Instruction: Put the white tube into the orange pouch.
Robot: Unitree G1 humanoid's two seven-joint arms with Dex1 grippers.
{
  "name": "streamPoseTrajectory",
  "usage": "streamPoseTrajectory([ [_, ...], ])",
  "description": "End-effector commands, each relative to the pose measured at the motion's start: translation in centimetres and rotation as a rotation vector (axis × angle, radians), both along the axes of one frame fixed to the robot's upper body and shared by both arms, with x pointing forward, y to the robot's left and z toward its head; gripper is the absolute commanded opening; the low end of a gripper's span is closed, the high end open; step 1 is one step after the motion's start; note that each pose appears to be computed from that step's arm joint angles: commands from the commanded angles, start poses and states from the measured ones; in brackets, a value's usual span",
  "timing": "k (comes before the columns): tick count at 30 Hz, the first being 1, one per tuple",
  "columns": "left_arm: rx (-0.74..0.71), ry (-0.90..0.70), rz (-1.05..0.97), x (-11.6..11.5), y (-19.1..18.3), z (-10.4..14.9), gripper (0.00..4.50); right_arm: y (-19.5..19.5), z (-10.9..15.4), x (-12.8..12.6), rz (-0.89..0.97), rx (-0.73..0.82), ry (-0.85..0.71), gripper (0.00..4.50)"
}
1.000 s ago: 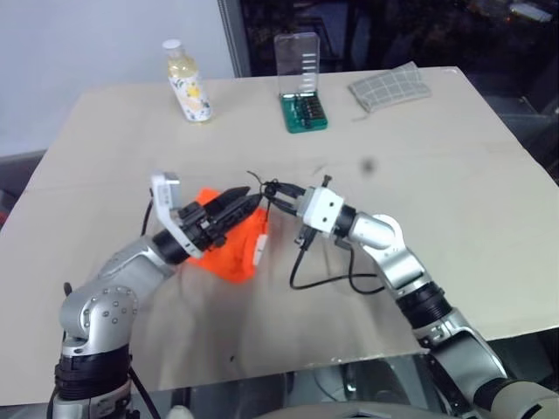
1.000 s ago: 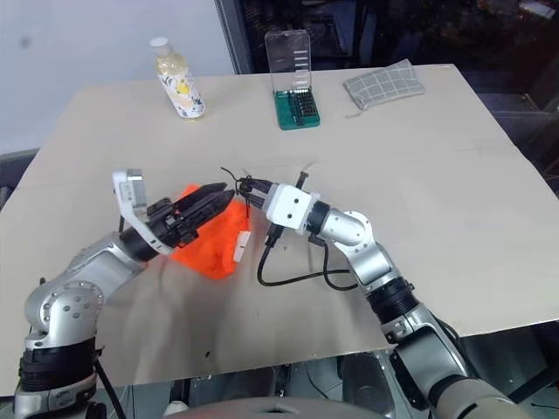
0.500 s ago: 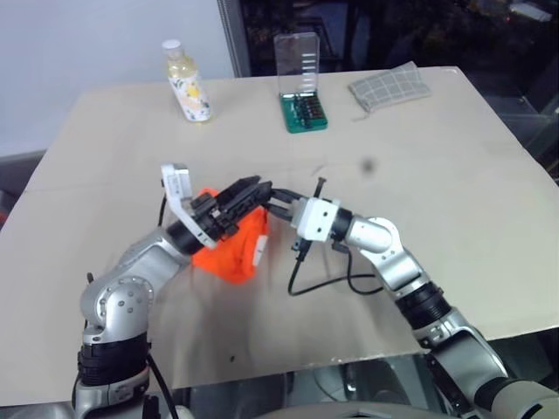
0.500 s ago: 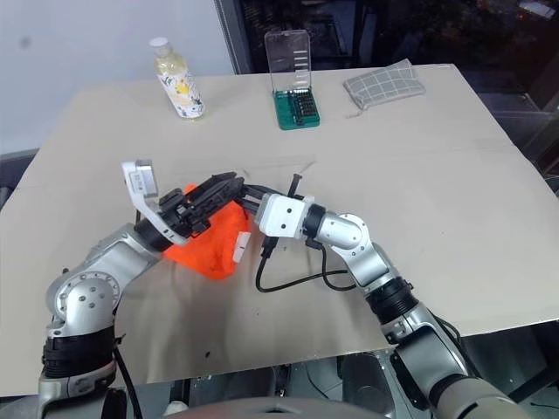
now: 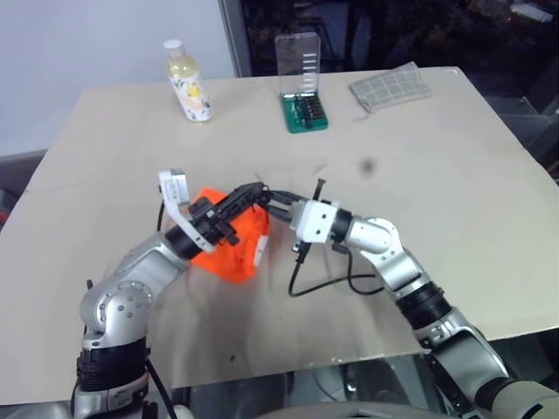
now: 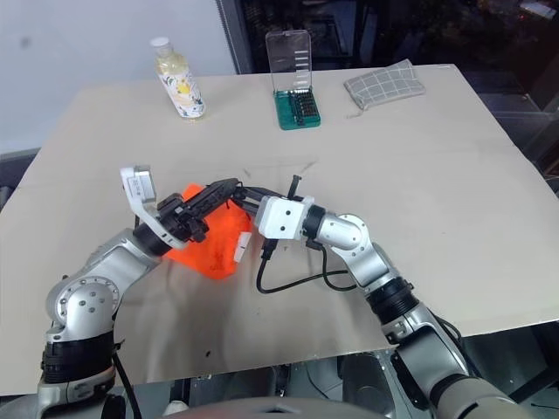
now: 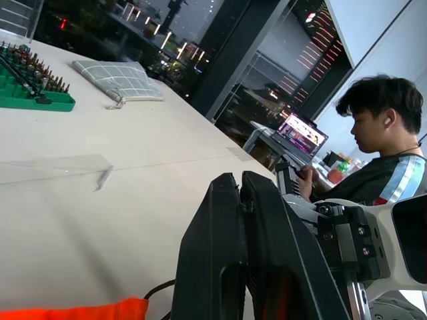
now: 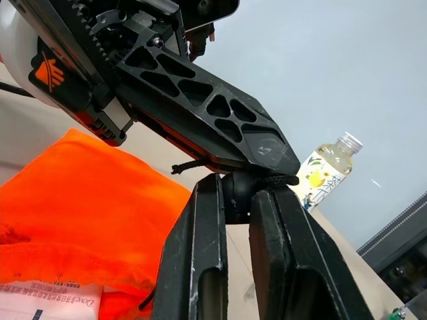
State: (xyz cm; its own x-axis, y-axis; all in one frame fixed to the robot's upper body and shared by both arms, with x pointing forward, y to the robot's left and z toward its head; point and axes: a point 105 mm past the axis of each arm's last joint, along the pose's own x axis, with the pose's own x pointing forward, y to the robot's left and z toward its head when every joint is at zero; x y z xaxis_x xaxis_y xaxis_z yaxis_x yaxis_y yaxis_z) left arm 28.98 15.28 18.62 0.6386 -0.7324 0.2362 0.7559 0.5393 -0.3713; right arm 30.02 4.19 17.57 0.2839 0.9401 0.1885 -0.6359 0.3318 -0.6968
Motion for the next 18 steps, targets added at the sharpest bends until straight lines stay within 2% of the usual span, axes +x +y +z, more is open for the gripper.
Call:
streamPoseTrajectory([
  [1, -0.033, -0.039, 0.001, 0.0, -0.2, 1.3, 0.07, 0.2, 1.1, -0.3, 0.009, 0.038, -0.023, 0.04],
  [4, -0.111, -0.072, 0.020, 0.7, 0.4, 3.4, 0.07, 0.2, 0.4, -0.2, 0.008, 0.018, 0.016, 0.04],
  [13, -0.225, -0.125, 0.016, 1.4, 0.5, 7.6, 0.07, 0.1, -1.8, -0.1, 0.016, -0.052, 0.143, 0.04],
  [18, -0.225, -0.112, 0.016, 1.6, 0.6, 7.8, 0.07, 0.1, -1.0, 0.4, -0.010, -0.006, 0.156, 0.04],
])
